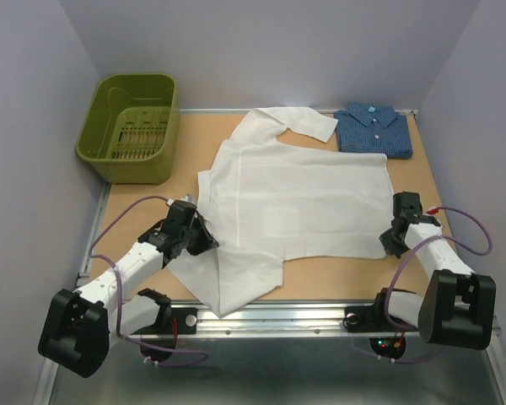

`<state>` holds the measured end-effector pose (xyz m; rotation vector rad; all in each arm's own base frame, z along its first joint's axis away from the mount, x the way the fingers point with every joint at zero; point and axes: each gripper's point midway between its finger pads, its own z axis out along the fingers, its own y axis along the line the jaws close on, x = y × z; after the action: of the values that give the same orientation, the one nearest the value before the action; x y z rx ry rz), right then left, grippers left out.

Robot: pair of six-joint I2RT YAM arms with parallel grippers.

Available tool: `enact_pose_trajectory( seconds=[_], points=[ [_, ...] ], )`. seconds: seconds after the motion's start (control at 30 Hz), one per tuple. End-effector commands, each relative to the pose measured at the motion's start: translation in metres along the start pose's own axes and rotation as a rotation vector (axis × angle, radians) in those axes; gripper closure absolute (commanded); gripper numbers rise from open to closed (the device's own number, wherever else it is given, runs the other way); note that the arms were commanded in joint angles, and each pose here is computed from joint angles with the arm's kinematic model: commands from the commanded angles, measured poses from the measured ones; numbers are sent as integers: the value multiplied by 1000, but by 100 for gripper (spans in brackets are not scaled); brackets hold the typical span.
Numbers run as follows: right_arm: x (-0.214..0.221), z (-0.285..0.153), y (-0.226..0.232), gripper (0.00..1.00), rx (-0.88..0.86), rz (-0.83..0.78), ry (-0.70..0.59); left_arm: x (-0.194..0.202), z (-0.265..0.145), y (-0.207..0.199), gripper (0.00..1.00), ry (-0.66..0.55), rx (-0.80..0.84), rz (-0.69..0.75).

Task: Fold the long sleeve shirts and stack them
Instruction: Fold the shirt

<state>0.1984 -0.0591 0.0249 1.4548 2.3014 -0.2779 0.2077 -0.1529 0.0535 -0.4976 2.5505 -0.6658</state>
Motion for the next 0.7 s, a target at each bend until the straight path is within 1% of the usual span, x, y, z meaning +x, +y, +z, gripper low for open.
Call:
enact_pose_trajectory(
  seconds=[0.0,0.3,0.43,0.47,0.53,0.67],
  points=[
    [-12,-11,2,99,-23,17,-36,-10,-11,-2,100,-39,-9,21],
    [-17,-42,11,99,-101,19,-14,-6,-34,0,100,-50,-12,-4],
    [-32,-54,18,99,-138,22,-63,-19,-42,1,100,-108,-46,-11],
    [-42,-59,22,99,-143,24,-94,-22,-43,1,100,-116,-49,-10],
    [-52,-62,26,99,-138,3,-115,-29,-44,-2,100,-135,-49,-10],
    [-69,-61,45,97,-150,-50,-137,-55,-37,-17,100,-185,-39,-4]
  ],
)
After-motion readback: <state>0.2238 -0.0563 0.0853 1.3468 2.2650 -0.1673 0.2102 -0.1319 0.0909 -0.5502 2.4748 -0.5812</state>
